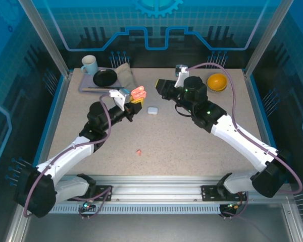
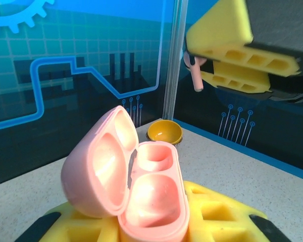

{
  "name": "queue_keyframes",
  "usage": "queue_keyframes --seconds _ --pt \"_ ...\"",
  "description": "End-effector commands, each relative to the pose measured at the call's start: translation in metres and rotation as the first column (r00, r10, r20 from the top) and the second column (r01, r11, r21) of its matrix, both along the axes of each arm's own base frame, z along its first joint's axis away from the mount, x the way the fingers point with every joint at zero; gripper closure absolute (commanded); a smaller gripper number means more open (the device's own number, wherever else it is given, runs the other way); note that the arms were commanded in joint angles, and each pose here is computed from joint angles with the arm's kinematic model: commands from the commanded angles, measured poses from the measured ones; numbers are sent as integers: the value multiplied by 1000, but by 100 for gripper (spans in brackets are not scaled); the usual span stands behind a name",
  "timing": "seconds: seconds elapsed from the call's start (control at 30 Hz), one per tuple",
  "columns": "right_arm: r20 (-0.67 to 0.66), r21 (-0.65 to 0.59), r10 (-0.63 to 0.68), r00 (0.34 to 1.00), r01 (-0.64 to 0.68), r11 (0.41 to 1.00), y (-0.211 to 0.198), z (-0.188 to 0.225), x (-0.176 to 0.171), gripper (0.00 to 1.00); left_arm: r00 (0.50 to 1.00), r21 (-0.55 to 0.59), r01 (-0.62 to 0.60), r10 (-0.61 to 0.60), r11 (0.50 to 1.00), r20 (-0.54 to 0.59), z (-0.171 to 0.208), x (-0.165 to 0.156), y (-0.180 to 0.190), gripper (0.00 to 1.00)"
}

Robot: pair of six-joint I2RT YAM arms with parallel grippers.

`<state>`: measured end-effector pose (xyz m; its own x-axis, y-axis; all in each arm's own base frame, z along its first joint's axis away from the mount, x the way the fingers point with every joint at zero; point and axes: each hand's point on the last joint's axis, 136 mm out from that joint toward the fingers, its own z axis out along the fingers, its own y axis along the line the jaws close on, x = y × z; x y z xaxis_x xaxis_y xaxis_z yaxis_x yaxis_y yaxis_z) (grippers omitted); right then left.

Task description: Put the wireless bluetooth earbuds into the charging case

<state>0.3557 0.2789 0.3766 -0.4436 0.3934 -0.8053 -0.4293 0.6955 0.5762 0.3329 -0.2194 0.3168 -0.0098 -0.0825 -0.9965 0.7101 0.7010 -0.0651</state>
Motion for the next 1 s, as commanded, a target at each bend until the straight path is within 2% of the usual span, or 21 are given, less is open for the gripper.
queue_keyframes --seconds 0.0,0.47,0.97 --pt "179 94 60 982 -77 993 2 45 -10 75 994 12 -20 19 1000 108 29 7 -10 100" --pt "227 188 79 971 -123 974 12 56 -25 75 981 67 -94 81 993 175 38 27 -34 100" --pt "176 200 102 979 -137 970 37 28 -20 76 979 33 -93 85 995 186 52 28 -37 100"
